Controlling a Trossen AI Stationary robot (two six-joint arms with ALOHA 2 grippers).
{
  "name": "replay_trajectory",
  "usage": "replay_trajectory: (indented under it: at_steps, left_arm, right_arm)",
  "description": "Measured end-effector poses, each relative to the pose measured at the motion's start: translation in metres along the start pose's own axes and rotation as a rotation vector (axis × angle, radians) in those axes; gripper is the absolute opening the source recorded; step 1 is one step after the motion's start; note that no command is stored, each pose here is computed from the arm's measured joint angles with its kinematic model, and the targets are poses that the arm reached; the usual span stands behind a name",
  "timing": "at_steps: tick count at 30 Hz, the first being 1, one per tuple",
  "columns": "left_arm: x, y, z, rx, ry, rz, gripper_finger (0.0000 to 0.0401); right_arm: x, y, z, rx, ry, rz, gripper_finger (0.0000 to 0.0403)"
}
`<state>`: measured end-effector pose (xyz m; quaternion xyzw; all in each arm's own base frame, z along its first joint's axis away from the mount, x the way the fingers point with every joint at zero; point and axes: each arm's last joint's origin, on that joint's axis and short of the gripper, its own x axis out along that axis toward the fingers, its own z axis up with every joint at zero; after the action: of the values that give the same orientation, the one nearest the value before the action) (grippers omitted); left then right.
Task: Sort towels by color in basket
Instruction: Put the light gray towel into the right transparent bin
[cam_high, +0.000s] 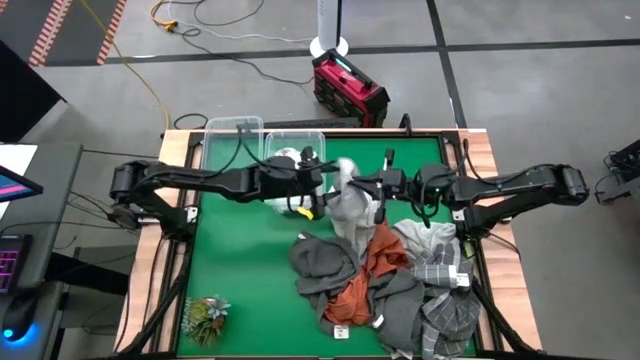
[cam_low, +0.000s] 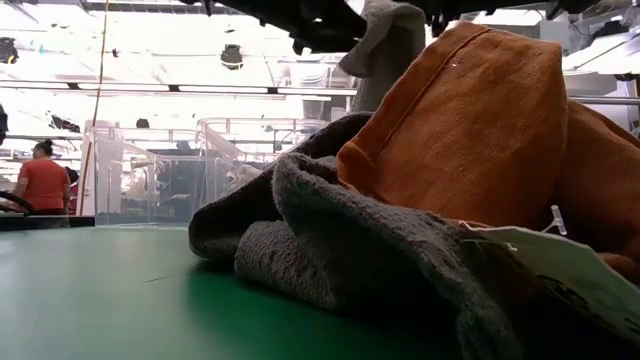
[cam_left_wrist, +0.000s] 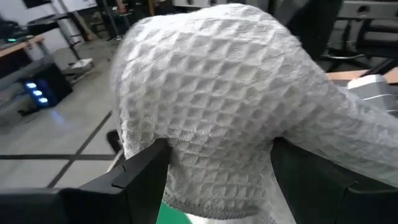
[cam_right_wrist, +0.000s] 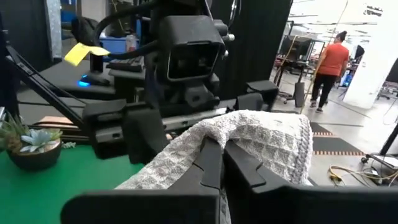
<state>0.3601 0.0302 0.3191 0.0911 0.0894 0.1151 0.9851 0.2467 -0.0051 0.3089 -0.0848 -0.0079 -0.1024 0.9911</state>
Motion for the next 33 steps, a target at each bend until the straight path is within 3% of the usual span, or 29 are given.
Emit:
replay_trajectory:
  at_steps: [6, 9, 12, 20, 33]
  left_arm:
    - [0.013, -0.006, 0.005, 0.055, -0.053, -0.103, 0.0267]
    - [0.013, -0.006, 0.008, 0.079, -0.086, -0.119, 0.0241]
    - [0.012, -0.007, 0.010, 0.100, -0.111, -0.134, 0.0195]
    - [0.011, -0.007, 0.010, 0.178, -0.118, -0.175, 0.0025]
    - [0.010, -0.007, 0.002, 0.170, -0.007, -0.155, 0.0021]
  right_arm:
    - [-0.001, 0.005, -0.002, 0.026, 0.026, 0.022, 0.0034]
    - [-0.001, 0.005, -0.005, 0.035, 0.055, 0.028, 0.0040]
    - [-0.001, 0.005, -0.006, 0.052, 0.069, 0.029, 0.0042]
    - [-0.004, 0.015, -0.002, 0.051, 0.044, 0.064, 0.0043]
    - [-0.005, 0.020, -0.005, -0.021, 0.069, 0.086, 0.0045]
